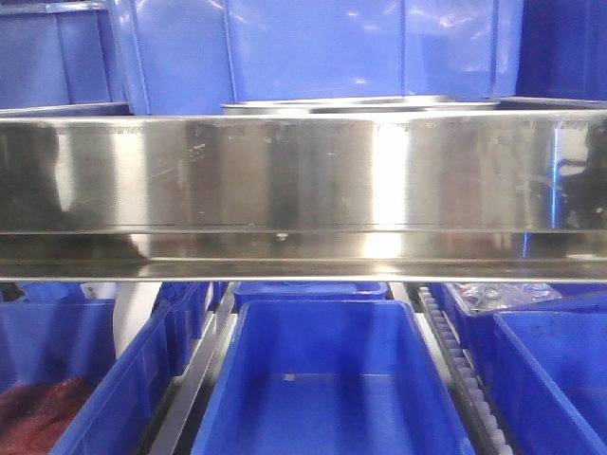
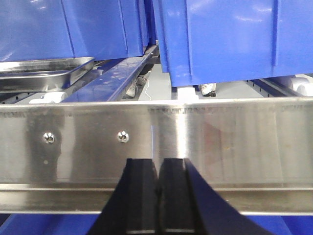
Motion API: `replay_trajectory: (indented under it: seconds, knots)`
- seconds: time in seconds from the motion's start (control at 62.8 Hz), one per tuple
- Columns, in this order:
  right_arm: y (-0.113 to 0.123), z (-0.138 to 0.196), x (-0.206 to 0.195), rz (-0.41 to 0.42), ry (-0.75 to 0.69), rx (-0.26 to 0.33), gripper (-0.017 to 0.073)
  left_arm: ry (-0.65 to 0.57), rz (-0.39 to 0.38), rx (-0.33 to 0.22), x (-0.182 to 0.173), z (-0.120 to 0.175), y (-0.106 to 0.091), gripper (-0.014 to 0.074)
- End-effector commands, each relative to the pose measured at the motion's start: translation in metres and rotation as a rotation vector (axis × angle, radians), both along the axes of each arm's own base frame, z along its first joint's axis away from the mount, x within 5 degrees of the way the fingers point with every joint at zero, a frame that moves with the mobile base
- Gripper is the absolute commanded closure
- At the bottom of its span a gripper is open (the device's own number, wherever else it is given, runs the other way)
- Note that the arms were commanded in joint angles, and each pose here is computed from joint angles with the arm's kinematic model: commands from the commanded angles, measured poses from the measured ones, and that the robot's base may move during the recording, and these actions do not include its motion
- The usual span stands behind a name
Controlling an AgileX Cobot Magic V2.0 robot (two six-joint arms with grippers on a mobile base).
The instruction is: Stack silver trays without gaps
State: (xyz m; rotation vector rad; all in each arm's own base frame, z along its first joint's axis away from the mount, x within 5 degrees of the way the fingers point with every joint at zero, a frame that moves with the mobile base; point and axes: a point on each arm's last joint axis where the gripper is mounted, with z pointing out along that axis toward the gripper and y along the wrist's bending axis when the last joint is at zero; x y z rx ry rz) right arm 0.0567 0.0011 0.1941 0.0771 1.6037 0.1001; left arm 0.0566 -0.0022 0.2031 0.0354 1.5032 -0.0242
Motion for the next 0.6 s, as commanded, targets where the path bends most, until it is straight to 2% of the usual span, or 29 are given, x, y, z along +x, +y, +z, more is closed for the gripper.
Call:
replay_trajectory:
  seconds: [0.0, 0.589]
  knots:
    - [-0.0008, 0.0093, -0.0014, -0.011, -0.106, -0.005, 0.0510, -0.121, 0.012, -0.013, -0.0044, 0.0111, 0.0013, 0.0641]
    - [-0.0008, 0.0095, -0.0015, -0.011, -0.109, -0.005, 0.0510, -0.135, 0.014, -0.013, -0.0046, 0.0123, 0.0015, 0.0641]
